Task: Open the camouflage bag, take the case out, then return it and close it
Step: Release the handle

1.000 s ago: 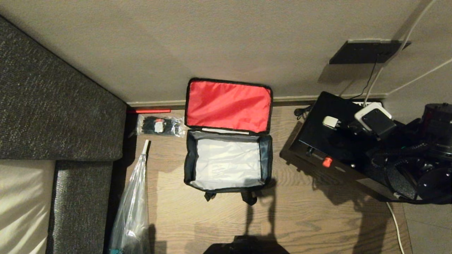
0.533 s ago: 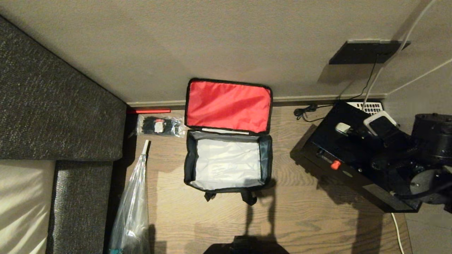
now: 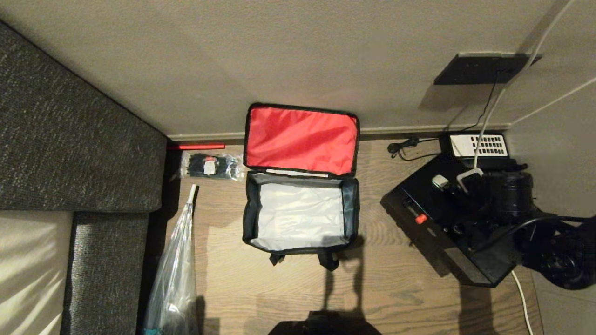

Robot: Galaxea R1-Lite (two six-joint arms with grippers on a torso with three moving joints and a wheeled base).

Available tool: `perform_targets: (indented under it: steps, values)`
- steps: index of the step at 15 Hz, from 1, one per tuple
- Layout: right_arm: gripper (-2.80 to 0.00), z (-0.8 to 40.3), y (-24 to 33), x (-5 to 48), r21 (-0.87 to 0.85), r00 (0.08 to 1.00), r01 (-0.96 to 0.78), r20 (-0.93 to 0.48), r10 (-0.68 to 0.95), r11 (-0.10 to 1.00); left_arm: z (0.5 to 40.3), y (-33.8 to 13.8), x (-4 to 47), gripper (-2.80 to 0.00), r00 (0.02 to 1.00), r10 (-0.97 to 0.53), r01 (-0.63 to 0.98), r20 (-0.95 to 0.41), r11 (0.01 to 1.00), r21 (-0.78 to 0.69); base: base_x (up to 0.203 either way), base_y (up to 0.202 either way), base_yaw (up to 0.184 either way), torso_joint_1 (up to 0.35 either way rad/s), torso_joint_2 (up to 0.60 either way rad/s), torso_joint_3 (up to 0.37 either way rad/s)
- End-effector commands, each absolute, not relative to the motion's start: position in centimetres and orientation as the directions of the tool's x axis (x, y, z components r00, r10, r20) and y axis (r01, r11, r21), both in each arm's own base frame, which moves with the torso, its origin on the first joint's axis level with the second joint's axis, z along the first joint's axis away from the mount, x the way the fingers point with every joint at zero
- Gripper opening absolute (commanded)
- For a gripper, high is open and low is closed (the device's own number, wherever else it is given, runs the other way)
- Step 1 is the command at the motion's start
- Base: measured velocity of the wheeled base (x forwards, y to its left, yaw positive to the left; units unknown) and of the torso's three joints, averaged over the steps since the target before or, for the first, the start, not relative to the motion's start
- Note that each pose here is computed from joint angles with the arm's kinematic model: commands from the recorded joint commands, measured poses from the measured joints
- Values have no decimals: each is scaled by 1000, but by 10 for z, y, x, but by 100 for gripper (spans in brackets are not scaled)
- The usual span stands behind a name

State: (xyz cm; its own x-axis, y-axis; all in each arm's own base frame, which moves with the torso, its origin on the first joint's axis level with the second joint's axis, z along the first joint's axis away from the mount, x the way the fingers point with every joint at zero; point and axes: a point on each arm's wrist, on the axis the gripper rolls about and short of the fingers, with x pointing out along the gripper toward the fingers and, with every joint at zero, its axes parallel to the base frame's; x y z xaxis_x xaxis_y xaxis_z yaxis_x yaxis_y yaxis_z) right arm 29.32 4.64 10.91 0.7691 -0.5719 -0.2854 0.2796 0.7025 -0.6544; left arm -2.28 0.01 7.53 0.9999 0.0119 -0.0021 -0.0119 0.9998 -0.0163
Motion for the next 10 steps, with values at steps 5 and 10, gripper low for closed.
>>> perform_targets:
  steps: [5, 10]
  values:
    - [-280, 55, 57, 342, -664, 739, 246, -343, -580, 706, 74, 0, -23, -280, 1000, 12, -12, -3, 1000, -17, 0, 0, 0, 0, 0, 0]
    - [-280, 41, 59, 351, -665, 738, 245, -344, -581, 705, 74, 0, -23, -280, 1000, 12, -12, -3, 1000, -17, 0, 0, 0, 0, 0, 0]
